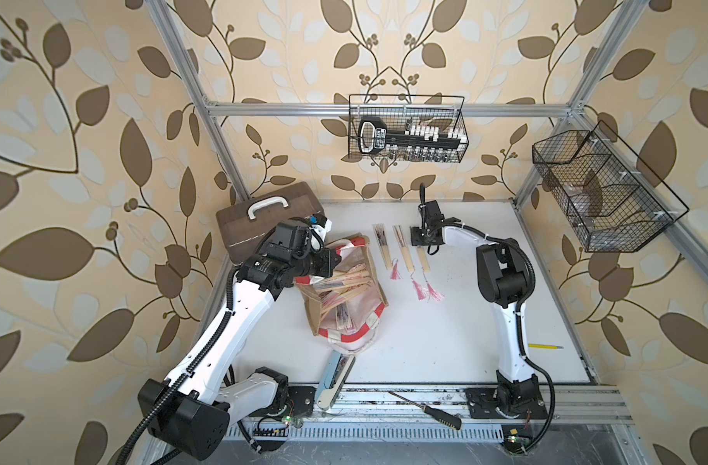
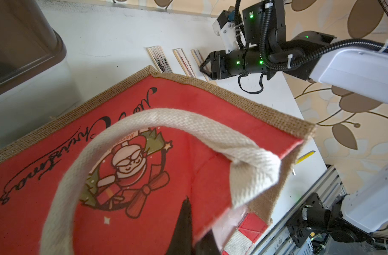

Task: Take out the folding fans from the tote bags
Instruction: Place the folding fan at the center of the board, then pick up the folding fan from the canvas bag.

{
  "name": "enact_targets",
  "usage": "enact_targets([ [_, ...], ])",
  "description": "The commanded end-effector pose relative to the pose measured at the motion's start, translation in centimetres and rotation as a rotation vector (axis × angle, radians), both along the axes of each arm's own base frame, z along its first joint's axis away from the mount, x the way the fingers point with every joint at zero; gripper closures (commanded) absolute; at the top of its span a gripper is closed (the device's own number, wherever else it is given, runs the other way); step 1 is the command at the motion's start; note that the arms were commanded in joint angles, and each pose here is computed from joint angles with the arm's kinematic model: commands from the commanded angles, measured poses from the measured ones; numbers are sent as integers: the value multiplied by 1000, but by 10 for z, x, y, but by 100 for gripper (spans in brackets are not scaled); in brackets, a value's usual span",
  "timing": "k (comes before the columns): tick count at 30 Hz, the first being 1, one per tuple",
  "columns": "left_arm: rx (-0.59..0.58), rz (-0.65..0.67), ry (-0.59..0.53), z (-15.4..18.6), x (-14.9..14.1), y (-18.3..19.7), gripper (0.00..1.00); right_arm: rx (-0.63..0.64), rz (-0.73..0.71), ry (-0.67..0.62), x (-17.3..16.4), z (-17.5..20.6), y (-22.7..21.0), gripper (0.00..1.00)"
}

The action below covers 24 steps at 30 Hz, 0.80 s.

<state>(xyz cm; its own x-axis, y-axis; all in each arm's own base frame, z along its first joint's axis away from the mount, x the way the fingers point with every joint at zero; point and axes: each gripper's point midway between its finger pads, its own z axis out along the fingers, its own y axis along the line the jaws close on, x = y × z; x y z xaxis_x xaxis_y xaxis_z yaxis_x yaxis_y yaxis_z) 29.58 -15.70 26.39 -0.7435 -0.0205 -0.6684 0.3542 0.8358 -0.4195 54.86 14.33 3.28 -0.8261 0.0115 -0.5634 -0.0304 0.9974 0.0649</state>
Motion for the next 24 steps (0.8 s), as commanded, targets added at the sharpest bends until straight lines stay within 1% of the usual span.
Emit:
enact_targets([
  [1, -11, -7, -33, 13, 1, 0, 100, 63, -22, -152, -1, 65, 5, 41],
  [3, -12, -8, -33, 13, 1, 0, 100, 89, 1, -194, -13, 92, 10, 41],
  [6, -13, -7, -37, 15, 0, 0, 100, 128, 67, -288, -44, 129, 24, 41],
  [9, -15, -8, -38, 15, 0, 0, 100, 176, 189, -419, -88, 166, 48, 42],
  [14, -19, -11, -35, 15, 0, -1, 100, 162, 412, -627, -167, 211, 84, 43],
  [15, -19, -10, -34, 15, 0, -1, 100, 169, 446, -689, -184, 223, 89, 43],
  [18, -20, -10, -38, 15, 0, -1, 100, 239, 579, -847, -236, 242, 105, 45],
  [19, -21, -10, -38, 15, 0, -1, 100, 255, 618, -877, -249, 247, 111, 46],
  [24, -20, -8, -41, 16, 0, -1, 100, 232, 826, -959, -310, 259, 150, 48],
])
